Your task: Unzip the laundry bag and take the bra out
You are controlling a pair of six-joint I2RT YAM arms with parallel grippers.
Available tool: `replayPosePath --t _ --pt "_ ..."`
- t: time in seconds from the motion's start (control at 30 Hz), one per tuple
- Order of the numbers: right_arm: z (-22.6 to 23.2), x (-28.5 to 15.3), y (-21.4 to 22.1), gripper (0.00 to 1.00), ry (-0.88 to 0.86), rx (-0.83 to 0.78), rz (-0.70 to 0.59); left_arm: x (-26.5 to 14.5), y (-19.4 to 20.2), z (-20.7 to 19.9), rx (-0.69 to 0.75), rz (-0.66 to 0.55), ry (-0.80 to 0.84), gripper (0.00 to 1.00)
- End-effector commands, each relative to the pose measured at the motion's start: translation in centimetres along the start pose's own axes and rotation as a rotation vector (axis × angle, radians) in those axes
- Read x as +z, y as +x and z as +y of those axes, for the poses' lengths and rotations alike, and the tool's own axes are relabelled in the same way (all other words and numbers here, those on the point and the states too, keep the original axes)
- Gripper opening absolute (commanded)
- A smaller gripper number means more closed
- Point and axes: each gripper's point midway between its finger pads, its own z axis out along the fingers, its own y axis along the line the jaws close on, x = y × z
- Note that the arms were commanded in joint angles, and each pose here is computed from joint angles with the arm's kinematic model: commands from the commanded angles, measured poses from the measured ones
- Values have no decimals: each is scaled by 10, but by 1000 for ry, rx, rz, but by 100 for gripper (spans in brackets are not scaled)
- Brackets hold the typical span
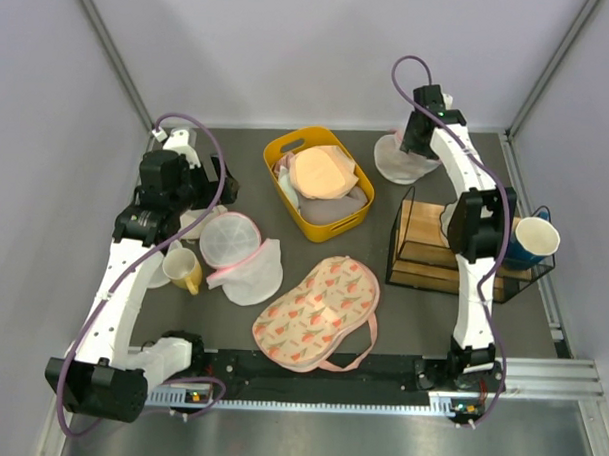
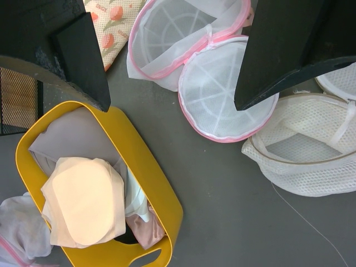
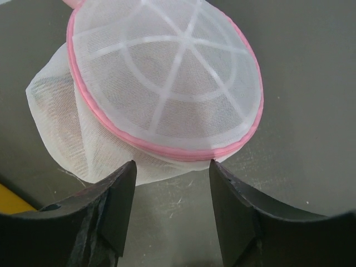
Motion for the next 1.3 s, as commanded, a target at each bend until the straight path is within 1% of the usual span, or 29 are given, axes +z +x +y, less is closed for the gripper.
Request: replayPosePath --t 0.0,0.2,0.3,0.33,0.43,0.6,0.67,0.73,0.87,0.9,0.97,1.03,1.1,1.2,1.27 --pt "6 -14 -14 58 9 -37 -56 -7 -19 -8 18 -66 31 99" --pt "5 -28 -15 62 58 -102 -91 -7 -20 -9 18 -68 34 99" --pt "4 -39 -18 72 65 -88 -107 -7 -20 -9 18 -68 34 99" --pt "4 -42 -18 77 63 -76 -110 -7 -20 -9 18 -68 34 99" --pt "1 -57 -22 80 58 -28 -129 -6 -19 -8 18 -65 33 99" --pt "-5 -81 -26 82 43 34 -151 -6 -19 -9 21 -63 35 99" --pt "-3 -83 -19 83 28 50 -132 -6 -18 -9 19 -60 34 99" --pt "-2 -90 -17 84 6 99 -126 -6 -18 -8 19 -60 34 99" --pt "1 -79 8 85 8 190 -63 -5 -17 -8 18 -62 33 99" --pt "1 -74 10 85 13 232 -64 -5 -16 -8 18 -60 33 99" --pt "2 -61 15 86 22 252 -66 -4 -16 -9 16 -57 40 99" --pt "8 -55 8 86 6 280 -104 -4 -17 -9 18 -58 41 99" --pt "9 -47 6 87 7 272 -126 -6 -18 -9 22 -58 40 99" --pt "15 -39 -2 91 -21 258 -163 -8 -19 -7 33 -64 25 99" --pt "17 -34 -5 92 -35 259 -175 -8 -20 -6 35 -63 20 99"
